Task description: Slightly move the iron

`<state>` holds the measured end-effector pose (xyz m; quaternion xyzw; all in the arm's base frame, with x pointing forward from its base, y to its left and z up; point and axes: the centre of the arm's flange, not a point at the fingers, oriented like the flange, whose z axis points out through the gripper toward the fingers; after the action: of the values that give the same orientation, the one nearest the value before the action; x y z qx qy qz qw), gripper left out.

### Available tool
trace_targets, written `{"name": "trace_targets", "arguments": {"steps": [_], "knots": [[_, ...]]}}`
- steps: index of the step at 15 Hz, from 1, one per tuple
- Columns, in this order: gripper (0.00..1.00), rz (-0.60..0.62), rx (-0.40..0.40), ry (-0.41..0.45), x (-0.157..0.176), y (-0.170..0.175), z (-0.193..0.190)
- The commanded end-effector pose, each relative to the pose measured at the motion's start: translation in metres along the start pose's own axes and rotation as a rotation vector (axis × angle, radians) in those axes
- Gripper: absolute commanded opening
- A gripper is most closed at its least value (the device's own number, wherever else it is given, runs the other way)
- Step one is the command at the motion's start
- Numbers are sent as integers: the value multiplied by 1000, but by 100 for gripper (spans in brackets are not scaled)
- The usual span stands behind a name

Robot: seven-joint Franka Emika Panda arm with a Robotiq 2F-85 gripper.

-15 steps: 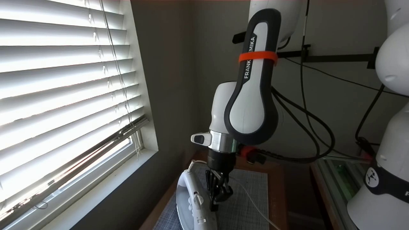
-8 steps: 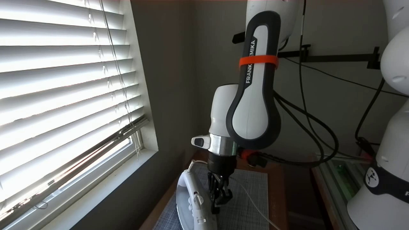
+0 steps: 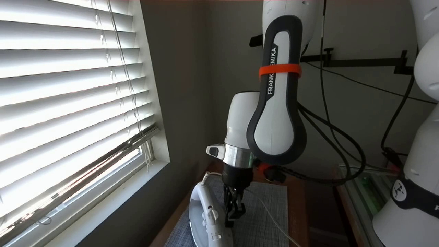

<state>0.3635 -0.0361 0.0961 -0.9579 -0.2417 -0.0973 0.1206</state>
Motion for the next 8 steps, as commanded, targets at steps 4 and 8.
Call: {"name": "trace_targets", "arguments": {"steps": [4,8], "knots": [[0,45,-25,3,-4,-13,-7],[0,66,-42,23,-2,-12,-8]]}}
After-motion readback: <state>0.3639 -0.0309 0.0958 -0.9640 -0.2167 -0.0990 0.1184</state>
